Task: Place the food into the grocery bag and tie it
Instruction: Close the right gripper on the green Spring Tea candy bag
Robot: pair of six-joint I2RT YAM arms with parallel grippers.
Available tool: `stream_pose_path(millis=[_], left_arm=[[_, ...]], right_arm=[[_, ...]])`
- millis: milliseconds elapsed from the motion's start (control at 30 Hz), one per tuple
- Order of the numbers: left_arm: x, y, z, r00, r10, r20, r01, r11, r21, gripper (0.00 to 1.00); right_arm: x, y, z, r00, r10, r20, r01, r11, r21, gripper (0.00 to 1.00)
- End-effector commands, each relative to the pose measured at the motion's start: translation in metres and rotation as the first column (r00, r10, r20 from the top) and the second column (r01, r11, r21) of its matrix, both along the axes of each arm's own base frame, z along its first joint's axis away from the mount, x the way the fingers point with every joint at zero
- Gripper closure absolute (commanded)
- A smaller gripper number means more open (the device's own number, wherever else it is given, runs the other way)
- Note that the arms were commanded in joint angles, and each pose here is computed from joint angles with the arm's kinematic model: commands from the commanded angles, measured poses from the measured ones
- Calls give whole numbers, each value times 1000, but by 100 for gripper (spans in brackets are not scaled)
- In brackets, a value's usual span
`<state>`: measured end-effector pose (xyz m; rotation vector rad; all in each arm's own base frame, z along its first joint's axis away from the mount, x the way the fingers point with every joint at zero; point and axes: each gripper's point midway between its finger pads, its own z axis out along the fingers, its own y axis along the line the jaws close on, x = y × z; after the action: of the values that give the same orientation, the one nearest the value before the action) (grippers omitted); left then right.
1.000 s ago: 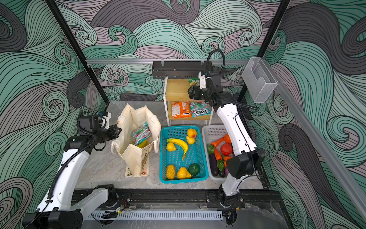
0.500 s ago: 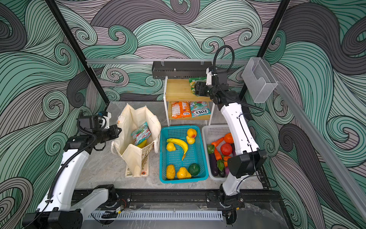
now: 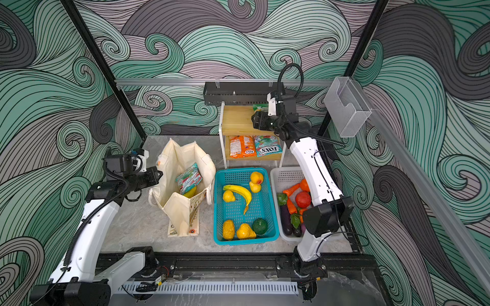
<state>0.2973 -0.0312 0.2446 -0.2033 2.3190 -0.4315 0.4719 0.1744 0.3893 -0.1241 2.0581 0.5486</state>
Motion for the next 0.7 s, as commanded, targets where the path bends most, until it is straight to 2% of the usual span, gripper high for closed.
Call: stream_pose_path(millis=[0, 300, 533, 600, 667], left_arm=[[-2, 4, -3, 1000, 16, -18, -15, 1000, 19, 100], [-2, 4, -3, 1000, 15, -16, -14, 1000, 19, 100], [-3, 4, -2, 1000, 13, -12, -12, 1000, 20, 100], [-3, 4, -1, 1000, 13, -10, -13, 1000, 21, 100], [-3, 4, -1, 1000, 14, -8, -14, 1000, 22, 100]], right_arm=[[1, 19, -5, 999, 52, -18, -50, 997, 57, 25], [-4, 54, -6, 991, 126, -31, -124, 990, 72, 25], [-24, 49, 26, 991, 123, 44, -127, 988, 87, 24], [-32, 44, 34, 992, 114, 62, -119, 989, 89, 20], [-39, 30, 37, 997, 51, 64, -56, 995, 83, 10]])
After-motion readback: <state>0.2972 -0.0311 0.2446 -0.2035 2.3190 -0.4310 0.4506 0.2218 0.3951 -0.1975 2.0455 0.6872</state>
